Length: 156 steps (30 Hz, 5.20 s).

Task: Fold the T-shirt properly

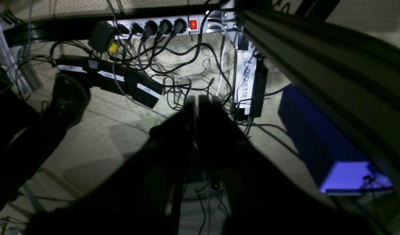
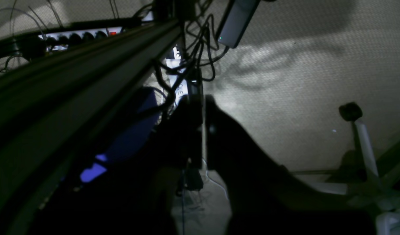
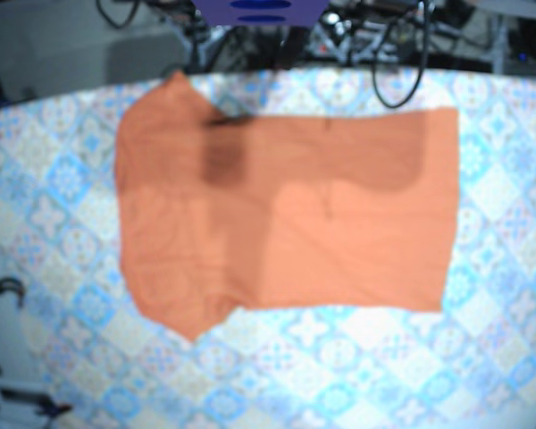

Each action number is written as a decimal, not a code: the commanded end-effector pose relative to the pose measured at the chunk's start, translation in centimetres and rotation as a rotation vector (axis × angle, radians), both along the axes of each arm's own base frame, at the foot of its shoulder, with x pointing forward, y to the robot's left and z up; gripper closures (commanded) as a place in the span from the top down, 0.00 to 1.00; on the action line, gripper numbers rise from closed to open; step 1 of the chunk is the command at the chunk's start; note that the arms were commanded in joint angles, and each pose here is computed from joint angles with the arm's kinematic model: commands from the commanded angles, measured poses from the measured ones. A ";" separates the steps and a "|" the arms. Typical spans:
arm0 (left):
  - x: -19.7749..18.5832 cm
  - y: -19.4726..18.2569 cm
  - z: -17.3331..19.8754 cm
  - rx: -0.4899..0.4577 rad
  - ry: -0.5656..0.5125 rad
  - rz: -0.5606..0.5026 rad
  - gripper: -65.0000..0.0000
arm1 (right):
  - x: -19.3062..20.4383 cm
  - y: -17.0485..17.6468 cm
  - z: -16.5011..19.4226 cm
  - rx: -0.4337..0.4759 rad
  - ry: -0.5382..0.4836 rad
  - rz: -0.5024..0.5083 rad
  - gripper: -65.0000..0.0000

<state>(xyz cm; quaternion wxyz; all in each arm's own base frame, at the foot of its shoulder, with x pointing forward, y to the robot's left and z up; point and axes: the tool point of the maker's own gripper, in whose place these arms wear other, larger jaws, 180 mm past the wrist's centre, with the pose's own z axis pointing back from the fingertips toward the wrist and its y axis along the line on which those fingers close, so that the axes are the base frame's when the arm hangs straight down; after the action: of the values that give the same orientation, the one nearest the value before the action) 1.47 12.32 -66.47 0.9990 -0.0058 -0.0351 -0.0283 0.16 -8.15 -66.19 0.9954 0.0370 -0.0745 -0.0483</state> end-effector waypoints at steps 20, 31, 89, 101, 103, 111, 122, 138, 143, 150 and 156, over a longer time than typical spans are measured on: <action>-1.1 0.2 0.0 -0.001 0.014 0.077 0.00 | -0.7 0.5 0.1 0.010 0.004 0.003 0.01; -1.2 0.2 0.0 -0.001 0.015 0.078 0.00 | -0.8 0.5 0.1 0.010 0.005 0.003 0.01; 11.3 25.7 31.4 0.662 -0.674 -1.283 0.22 | -1.8 -29.5 33.8 -0.901 -0.667 0.955 0.01; 16.7 15.3 35.0 0.607 -0.913 -1.613 0.23 | 3.6 -23.3 35.8 -0.953 -0.722 1.209 0.01; 16.4 14.2 34.0 0.586 -0.908 -1.651 0.23 | 3.7 -22.3 34.5 -0.924 -0.708 1.262 0.01; 12.6 11.3 29.8 0.496 -0.814 -1.760 0.23 | 4.9 -16.4 30.8 -0.815 -0.762 1.337 0.28; 11.2 10.4 28.4 0.482 -0.780 -1.692 0.23 | 6.8 -7.4 27.0 -0.647 -0.880 1.581 0.50; 10.7 9.8 27.9 0.477 -0.785 -1.621 0.23 | 9.0 -5.4 23.9 -0.596 -0.922 1.603 0.54; 10.5 9.6 27.8 0.474 -0.788 -1.600 0.23 | 11.3 -6.6 23.8 -0.646 -0.934 1.604 0.54; 10.5 9.6 27.8 0.474 -0.786 -1.599 0.24 | 13.8 -8.3 24.2 -0.719 -0.939 1.590 0.54; 10.7 10.4 27.7 0.511 -0.756 -1.583 0.24 | 13.9 -10.2 23.0 -0.735 -0.874 1.550 0.54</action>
<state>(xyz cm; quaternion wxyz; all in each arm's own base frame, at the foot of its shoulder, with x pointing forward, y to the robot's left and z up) 11.84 22.53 -39.28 0.5857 0.1953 -0.3327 -0.7128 13.63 -18.20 -43.96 0.5918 -0.2148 -0.3944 0.6694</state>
